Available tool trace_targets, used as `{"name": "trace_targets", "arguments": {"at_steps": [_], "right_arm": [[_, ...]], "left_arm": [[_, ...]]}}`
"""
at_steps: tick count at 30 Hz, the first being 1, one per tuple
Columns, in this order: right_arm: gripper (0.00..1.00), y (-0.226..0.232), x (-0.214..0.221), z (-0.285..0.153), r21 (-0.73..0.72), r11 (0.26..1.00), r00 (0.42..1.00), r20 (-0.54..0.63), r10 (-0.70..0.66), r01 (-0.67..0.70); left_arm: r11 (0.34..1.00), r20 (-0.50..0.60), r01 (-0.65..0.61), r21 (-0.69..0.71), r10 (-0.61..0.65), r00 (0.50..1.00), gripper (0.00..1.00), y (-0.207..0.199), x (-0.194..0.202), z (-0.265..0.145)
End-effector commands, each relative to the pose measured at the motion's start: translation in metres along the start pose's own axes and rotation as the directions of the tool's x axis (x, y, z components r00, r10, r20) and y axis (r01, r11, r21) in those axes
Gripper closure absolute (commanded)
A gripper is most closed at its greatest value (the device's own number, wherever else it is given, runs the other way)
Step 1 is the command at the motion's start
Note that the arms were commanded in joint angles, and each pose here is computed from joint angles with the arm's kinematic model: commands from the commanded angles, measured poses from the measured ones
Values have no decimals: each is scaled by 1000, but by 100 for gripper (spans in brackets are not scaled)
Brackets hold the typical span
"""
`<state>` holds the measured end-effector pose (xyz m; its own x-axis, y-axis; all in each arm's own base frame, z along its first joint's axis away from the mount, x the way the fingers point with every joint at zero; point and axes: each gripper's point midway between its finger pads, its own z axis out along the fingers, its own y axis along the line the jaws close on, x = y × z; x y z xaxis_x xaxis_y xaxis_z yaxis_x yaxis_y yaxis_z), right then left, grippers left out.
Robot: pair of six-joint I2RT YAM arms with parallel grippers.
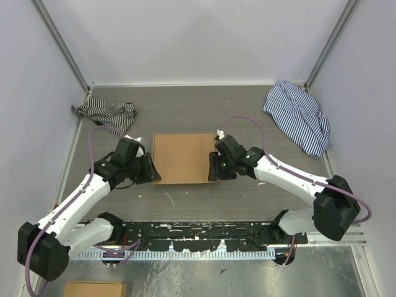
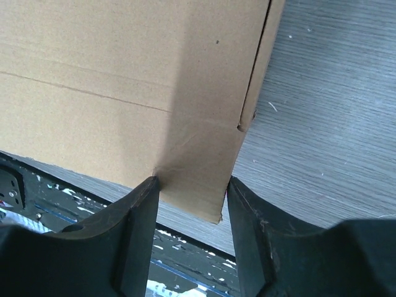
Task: Fold the paper box
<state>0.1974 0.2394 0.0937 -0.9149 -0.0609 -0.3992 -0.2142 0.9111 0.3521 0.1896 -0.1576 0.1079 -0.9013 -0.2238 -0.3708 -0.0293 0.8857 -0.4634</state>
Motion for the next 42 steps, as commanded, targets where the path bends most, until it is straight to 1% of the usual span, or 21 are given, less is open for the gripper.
{"name": "trace_targets", "arguments": {"at_steps": [1, 3, 5, 7, 10, 15, 19, 23, 24, 25, 26, 27, 28, 30, 32, 40, 42], "right_arm": [[48, 29, -19, -12, -120, 993, 996, 90, 10, 1], [49, 30, -19, -13, -126, 992, 996, 93, 11, 1], [48, 27, -20, -12, -112, 994, 995, 98, 11, 0], [48, 24, -19, -10, -101, 995, 995, 95, 8, 2], [48, 21, -16, -2, -92, 996, 996, 87, 3, 5], [49, 13, -8, 11, -71, 997, 998, 67, -1, 6], [55, 11, -6, 14, -67, 998, 998, 63, 1, 3], [55, 16, -6, 12, -91, 996, 998, 56, 3, 2], [54, 17, -6, 11, -96, 995, 998, 55, 4, 1], [50, 19, -6, 10, -100, 995, 999, 54, 5, 1], [43, 18, -6, 9, -97, 995, 999, 55, 3, 2], [38, 17, -7, 8, -86, 996, 998, 57, 1, 4], [35, 14, -8, 7, -71, 997, 998, 61, -2, 6], [32, 10, -7, 7, -57, 998, 998, 63, -4, 7], [31, 9, -5, 9, -55, 998, 998, 58, -3, 6], [28, 4, -3, 10, -39, 999, 998, 67, 8, -6], [26, 0, -2, 11, -21, 1000, 998, 68, 7, -6]], "left_arm": [[996, 5, -5, 88, 4, 1000, 56, -15, -2, -2], [996, 0, 0, 93, 0, 1000, 55, -15, 0, 1], [997, 1, -3, 83, 3, 1000, 51, -12, 1, 3], [998, 5, -11, 54, 11, 1000, 47, -5, 1, 7], [1000, 13, -28, 8, 28, 1000, 45, 6, 1, 13], [1000, 0, -27, 13, 27, 1000, 48, 9, 5, 23], [1000, -8, -22, 21, 22, 1000, 53, 10, 9, 26], [999, -20, -16, 41, 17, 1000, 57, 7, 11, 26], [999, -22, -14, 44, 15, 1000, 58, 5, 11, 24], [999, -21, -14, 44, 15, 1000, 58, 5, 11, 23], [999, -20, -14, 40, 15, 1000, 57, 5, 10, 21], [999, -17, -17, 35, 18, 1000, 53, 5, 9, 19], [1000, -14, -18, 26, 18, 1000, 46, 6, 9, 18], [1000, -10, -20, 5, 20, 1000, 38, 10, 8, 16], [1000, -12, -19, -7, 19, 1000, 34, 13, 10, 16], [1000, -23, -5, -7, 5, 1000, 33, 19, 19, 20], [1000, -26, 6, -3, -6, 1000, 33, 18, 20, 23]]}}
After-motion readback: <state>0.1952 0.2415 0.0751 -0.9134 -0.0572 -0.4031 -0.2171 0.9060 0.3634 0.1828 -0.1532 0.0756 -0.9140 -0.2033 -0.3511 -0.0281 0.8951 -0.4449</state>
